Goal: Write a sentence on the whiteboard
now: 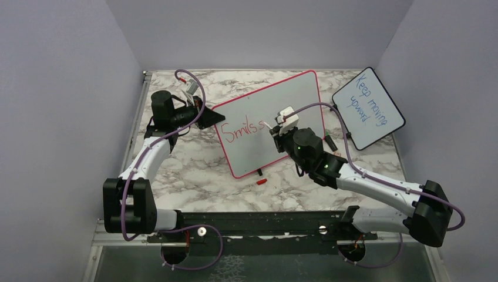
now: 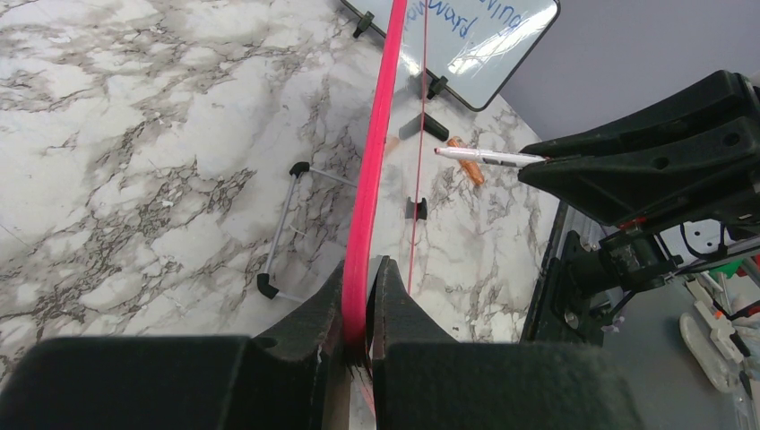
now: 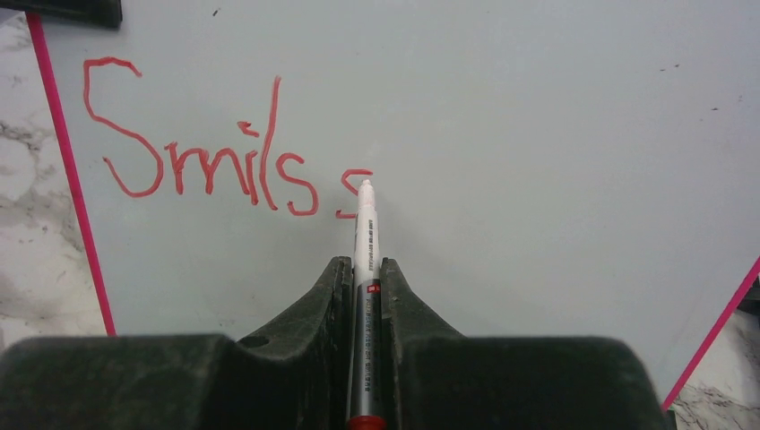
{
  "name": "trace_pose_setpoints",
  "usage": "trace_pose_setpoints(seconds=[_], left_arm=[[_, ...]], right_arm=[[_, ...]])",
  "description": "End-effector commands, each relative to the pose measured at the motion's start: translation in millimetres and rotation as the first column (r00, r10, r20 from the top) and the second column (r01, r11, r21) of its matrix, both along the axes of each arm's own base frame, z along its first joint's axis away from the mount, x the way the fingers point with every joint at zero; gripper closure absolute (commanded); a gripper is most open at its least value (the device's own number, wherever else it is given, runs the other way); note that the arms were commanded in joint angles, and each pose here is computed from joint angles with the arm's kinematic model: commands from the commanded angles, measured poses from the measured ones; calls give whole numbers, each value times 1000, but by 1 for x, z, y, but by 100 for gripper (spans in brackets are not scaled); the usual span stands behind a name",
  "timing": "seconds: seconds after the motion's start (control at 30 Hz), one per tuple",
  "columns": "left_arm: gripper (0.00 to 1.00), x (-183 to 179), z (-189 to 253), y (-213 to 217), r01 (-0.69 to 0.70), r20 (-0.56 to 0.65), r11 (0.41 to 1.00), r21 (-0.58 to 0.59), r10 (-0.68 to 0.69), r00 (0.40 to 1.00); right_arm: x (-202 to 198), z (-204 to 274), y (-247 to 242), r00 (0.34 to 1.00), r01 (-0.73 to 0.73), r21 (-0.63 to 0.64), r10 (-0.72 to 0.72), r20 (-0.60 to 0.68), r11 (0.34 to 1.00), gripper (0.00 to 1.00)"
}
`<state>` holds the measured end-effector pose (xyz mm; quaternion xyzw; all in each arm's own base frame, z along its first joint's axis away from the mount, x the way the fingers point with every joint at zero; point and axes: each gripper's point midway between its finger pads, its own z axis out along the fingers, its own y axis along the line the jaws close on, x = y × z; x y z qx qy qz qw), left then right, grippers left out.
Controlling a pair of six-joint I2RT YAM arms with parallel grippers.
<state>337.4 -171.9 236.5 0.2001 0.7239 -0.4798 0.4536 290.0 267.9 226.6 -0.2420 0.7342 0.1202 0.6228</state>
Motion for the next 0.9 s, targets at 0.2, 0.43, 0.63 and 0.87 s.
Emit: trace_pose_setpoints(seconds=[0.2,0.43,0.63,0.87], left_arm=[[100,10,-36,5,-76,-15,992,106,78,997],[100,10,-36,4,-75,-14,991,107,77,997],[100,10,-37,5,-74,-15,992,106,76,997],[100,10,-37,4,-73,-14,992,107,75,997]], right_arm=[[6,4,-4,999,45,32,-46,21,998,99],[9,0,4,999,31,22,-32,15,999,99],[13,-1,4,999,44,10,-44,22,999,99],[18,-11,0,997,77,-28,-76,19,997,99]])
